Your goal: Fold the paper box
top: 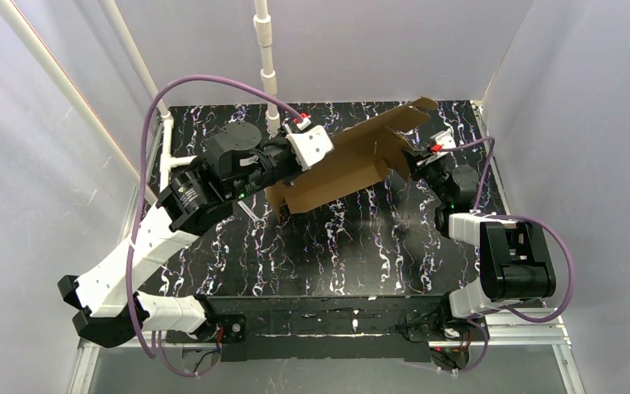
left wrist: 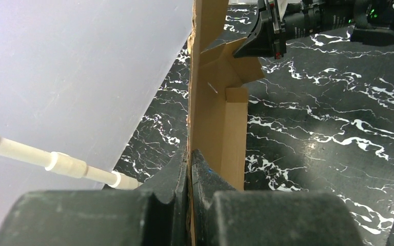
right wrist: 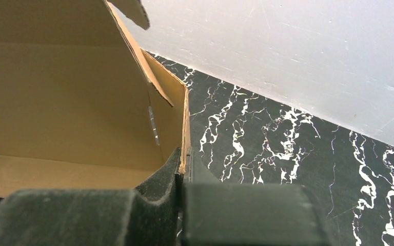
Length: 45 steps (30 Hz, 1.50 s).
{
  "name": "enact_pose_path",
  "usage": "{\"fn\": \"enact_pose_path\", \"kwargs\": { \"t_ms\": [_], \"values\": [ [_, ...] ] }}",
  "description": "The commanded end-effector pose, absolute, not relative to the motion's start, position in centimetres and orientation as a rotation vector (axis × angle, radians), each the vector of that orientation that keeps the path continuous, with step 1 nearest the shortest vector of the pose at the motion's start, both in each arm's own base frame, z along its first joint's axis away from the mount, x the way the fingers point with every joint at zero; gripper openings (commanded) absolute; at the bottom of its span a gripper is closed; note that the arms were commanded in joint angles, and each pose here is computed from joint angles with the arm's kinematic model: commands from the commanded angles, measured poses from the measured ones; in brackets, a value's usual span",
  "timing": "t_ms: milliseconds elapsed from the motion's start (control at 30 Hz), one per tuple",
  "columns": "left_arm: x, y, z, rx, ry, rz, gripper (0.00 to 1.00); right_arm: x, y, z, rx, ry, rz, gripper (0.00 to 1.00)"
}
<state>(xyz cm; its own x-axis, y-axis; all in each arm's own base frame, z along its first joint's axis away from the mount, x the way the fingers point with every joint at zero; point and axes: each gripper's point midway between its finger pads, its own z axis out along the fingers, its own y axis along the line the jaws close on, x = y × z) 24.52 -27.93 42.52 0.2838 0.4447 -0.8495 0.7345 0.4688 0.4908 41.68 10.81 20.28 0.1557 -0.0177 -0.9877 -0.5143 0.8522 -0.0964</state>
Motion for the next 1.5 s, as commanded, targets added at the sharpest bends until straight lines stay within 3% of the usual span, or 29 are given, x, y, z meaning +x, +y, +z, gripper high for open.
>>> {"fn": "enact_pose_path", "kwargs": {
  "t_ms": [0,433,800,1467],
  "values": [
    [23.8,-26.7,44.0,1.088,1.399,-0.303,0.00,41.4,10.6,21.7,-0.482,1.301,0.338,0.01],
    [24.5,-26.1,40.4,1.108,1.562,-0.340,0.00,40.7,11.0,20.7,-0.516,1.318,0.360,0.01],
    [27.8,-25.9,41.4,1.030,1.577,-0.246,0.00,40.4,11.3,20.2,-0.544,1.324,0.386,0.01],
    [28.6,-26.2,40.3,0.978,1.610,-0.249,0.00,39.1,13.2,18.7,-0.582,1.372,0.544,0.01]
  ]
}}
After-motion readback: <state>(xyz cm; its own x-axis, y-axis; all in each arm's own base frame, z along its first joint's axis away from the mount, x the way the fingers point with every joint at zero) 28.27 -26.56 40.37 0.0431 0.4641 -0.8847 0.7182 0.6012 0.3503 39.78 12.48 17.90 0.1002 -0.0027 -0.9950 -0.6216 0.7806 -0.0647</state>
